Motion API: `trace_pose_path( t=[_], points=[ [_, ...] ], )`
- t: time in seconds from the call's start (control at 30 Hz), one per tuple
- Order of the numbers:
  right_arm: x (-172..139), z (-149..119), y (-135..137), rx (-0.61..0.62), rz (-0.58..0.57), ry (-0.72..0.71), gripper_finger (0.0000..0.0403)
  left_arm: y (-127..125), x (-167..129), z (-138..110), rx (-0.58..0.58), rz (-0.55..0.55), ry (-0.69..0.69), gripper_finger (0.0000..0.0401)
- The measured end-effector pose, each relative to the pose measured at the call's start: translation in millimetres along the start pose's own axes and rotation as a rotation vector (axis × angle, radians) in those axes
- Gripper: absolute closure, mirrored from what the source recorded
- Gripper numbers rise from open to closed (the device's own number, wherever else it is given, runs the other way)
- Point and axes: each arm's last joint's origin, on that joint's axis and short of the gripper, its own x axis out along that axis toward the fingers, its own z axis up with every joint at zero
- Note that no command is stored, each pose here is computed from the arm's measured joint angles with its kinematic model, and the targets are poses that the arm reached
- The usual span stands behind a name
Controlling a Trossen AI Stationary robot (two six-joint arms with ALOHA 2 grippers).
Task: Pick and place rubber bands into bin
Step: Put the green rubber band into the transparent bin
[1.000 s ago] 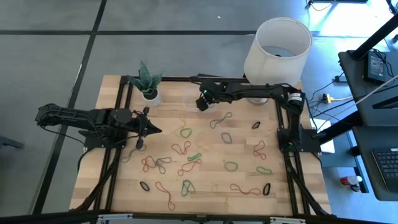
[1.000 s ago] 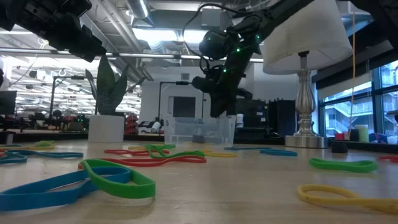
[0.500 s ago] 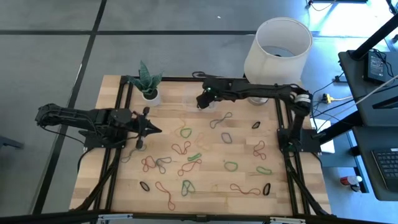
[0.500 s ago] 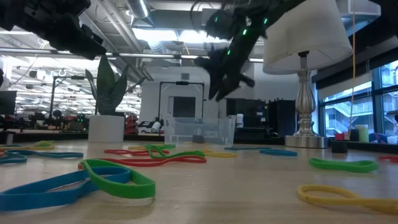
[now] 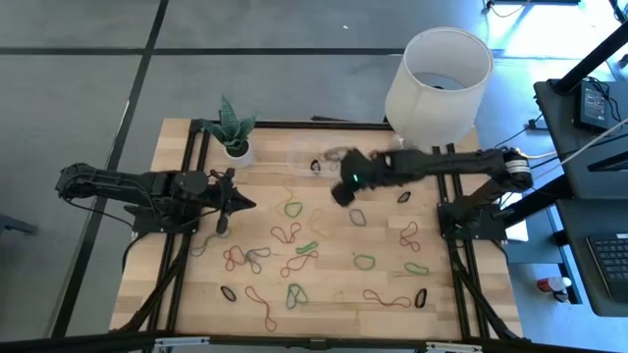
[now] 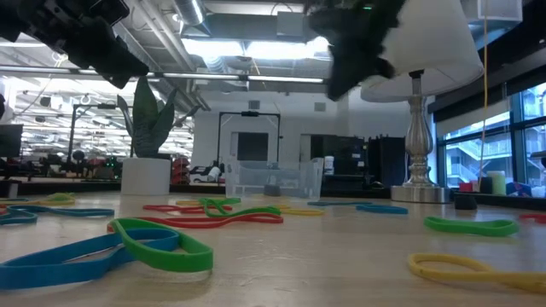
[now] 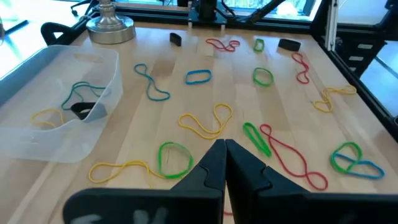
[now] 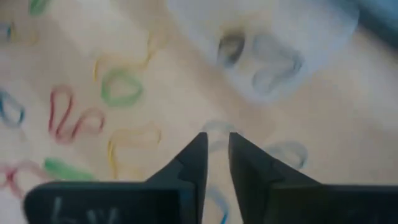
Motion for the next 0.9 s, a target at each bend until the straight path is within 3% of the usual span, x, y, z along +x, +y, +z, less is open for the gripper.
trace_pose_path(
  t=[0.2, 0.43, 0.53, 0.7, 0.9],
  points=[
    [4, -69, 3, 0.061, 0.099, 0.008, 0.0396, -1, 3, 4, -0.015, 0.004, -0.034, 0.0400],
    [-1, -119, -15, 0.079, 0.125, 0.053, 0.0381, -16, 26, 29, 0.002, 0.017, 0.052, 0.0400],
    [-6, -129, -22, 0.059, 0.147, 0.056, 0.0386, -24, 43, 47, -0.034, 0.113, 0.128, 0.0400],
    [-17, -138, -34, -0.009, 0.181, 0.041, 0.0399, -21, 67, 67, -0.203, 0.341, 0.322, 0.0400],
    [-24, -142, -46, -0.096, 0.211, 0.008, 0.0390, 5, 63, 57, -0.530, 0.667, 0.624, 0.0392]
  ],
)
